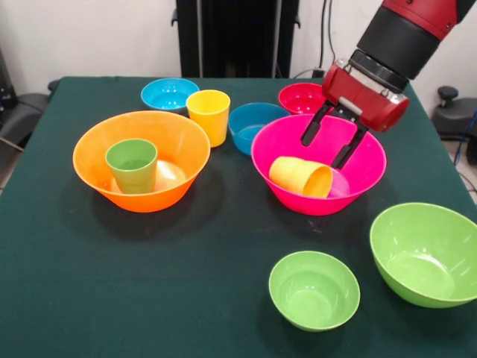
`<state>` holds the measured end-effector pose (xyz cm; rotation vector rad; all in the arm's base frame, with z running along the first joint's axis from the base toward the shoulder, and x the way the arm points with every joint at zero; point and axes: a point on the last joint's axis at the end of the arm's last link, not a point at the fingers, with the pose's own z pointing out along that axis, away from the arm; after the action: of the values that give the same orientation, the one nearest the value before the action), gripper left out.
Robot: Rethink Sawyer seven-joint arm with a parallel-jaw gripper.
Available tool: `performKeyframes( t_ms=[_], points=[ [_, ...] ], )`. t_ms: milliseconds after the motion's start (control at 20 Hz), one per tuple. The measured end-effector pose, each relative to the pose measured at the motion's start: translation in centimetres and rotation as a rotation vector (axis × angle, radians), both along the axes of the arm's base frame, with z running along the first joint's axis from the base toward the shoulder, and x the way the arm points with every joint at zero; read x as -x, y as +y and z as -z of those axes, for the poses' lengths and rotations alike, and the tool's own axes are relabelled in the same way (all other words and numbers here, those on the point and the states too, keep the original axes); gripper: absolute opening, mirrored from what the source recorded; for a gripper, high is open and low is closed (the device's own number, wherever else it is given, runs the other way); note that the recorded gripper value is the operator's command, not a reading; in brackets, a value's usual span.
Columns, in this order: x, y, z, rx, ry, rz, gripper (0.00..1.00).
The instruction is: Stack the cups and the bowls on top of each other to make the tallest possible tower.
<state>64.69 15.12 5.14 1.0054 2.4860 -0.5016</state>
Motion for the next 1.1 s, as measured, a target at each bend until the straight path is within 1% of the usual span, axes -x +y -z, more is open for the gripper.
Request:
performKeyframes(
  t_ms=[250,350,400,650,800,1100],
  points=[
    [0.0,-0.9,1.5,0.008,-0.005,-0.002,1.0],
    [-0.4,-1.9,2.6,0.018,-0.026,-0.008,1.0],
    [-0.4,-2.0,2.7,0.019,-0.027,-0.009,1.0],
    [-1.0,-3.9,4.7,0.046,-0.059,-0.024,1.0],
    [-1.1,-4.3,5.6,0.054,-0.058,-0.03,1.0],
    [-0.7,-4.6,7.1,0.064,-0.041,-0.038,1.0]
  ],
)
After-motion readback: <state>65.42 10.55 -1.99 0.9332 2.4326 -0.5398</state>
